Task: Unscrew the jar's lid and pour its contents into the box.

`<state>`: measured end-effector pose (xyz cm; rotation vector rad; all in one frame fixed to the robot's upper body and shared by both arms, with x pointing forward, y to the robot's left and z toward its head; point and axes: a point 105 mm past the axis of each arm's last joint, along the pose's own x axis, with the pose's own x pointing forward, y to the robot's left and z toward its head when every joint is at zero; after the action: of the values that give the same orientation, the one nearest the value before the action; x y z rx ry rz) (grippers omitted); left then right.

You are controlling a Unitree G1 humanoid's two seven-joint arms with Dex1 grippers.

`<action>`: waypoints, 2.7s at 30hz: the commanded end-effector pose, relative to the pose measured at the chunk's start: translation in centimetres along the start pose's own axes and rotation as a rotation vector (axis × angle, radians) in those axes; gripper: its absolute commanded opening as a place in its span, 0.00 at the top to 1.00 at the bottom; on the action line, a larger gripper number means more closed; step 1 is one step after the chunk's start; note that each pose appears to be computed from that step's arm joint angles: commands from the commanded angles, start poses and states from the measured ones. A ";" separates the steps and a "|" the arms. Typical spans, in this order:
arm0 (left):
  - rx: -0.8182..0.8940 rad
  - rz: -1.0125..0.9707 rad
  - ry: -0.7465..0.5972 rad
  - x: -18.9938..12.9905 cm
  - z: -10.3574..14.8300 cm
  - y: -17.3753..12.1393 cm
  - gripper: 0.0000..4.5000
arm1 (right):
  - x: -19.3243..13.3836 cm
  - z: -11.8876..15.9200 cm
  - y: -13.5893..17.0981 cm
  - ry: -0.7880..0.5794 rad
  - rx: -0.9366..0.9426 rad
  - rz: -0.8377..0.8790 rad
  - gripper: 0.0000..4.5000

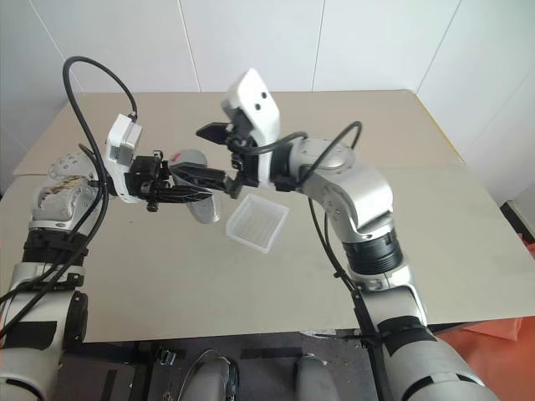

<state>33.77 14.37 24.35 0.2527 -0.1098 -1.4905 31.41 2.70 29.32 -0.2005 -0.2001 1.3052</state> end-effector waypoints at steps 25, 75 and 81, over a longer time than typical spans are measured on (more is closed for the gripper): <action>0.064 0.014 -0.007 -0.5 1.4 0.0 0.54 | -1.1 0.3 -1.3 0.005 -0.065 -0.021 0.01; 0.055 0.018 -0.003 -0.5 1.0 -0.4 0.54 | 0.6 0.6 0.7 0.015 -0.021 0.060 0.01; 0.054 0.018 0.000 -0.5 1.0 -0.5 0.54 | 0.7 0.6 0.6 0.012 -0.017 0.056 0.28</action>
<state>33.46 14.49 23.90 0.2629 -0.1010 -1.4761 31.41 3.33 28.45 -0.2256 -0.1445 1.3486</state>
